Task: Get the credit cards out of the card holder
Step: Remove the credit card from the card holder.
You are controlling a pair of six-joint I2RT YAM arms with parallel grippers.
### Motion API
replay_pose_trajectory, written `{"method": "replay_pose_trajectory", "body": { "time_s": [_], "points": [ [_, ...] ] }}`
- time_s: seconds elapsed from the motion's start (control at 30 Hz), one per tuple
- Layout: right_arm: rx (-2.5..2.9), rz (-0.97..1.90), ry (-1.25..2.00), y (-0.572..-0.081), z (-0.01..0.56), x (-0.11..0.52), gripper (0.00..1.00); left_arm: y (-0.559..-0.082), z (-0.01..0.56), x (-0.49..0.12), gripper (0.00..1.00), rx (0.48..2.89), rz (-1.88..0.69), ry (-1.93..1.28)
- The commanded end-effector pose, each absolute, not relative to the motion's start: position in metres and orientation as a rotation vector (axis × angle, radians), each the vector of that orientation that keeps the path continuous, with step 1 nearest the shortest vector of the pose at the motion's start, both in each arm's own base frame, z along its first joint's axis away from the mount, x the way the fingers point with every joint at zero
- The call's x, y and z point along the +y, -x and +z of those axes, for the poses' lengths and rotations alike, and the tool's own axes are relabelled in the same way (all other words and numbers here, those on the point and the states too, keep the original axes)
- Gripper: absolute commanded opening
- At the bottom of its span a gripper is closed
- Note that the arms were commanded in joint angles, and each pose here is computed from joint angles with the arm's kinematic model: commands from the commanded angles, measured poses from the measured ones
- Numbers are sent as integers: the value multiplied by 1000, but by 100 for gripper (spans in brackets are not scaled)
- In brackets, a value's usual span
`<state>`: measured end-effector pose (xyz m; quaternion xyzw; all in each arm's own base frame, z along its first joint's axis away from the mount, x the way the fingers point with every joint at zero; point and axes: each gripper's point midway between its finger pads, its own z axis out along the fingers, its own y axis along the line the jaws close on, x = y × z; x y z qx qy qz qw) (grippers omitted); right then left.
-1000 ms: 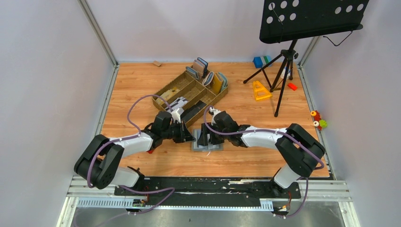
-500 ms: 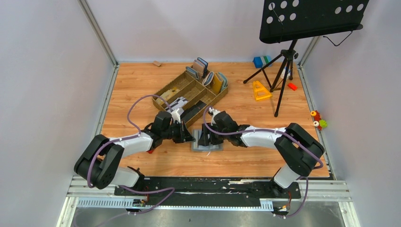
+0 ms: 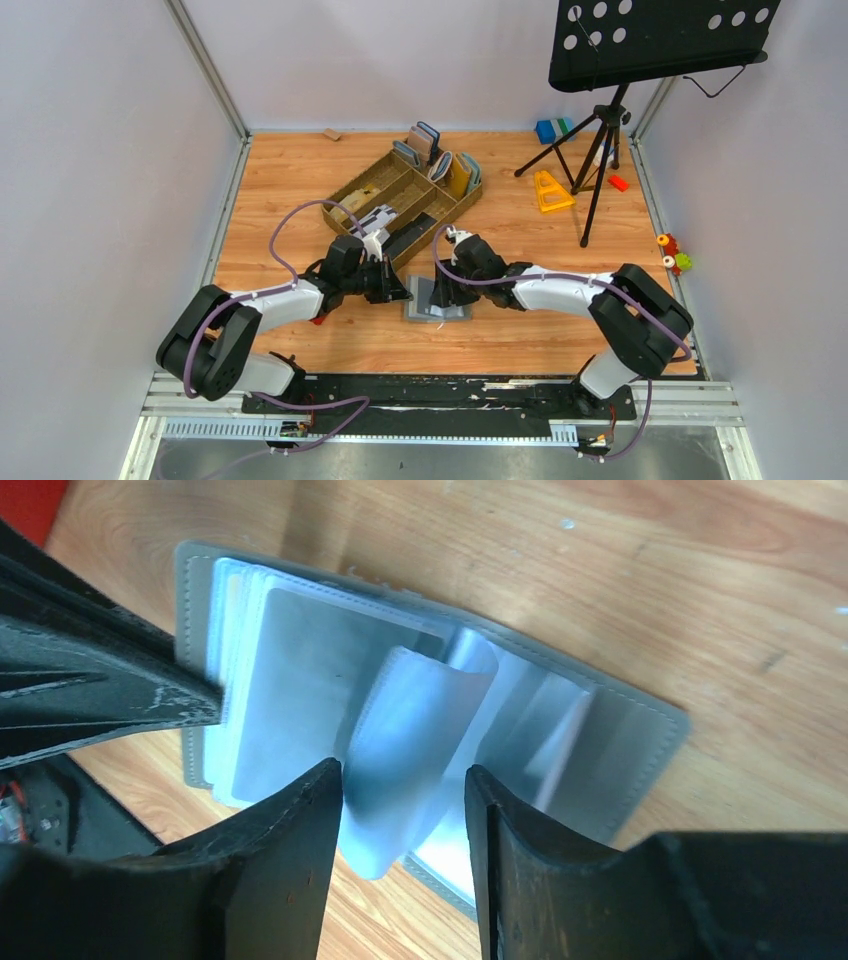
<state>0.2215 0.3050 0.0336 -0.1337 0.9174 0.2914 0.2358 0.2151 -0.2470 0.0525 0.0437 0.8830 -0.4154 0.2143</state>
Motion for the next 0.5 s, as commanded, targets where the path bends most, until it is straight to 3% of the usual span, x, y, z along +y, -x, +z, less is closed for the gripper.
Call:
{"method": "replay_pose_trajectory", "body": {
  "time_s": [0.0, 0.3, 0.47],
  "points": [
    [2500, 570, 363, -238, 38, 275, 50, -223, 69, -251, 7, 2388, -1151, -184],
    [2461, 314, 357, -250, 55, 237, 56, -223, 70, -250, 7, 2391, -1137, -192],
    [2430, 241, 354, -252, 74, 223, 68, -223, 72, -249, 7, 2390, -1134, -191]
  ]
}}
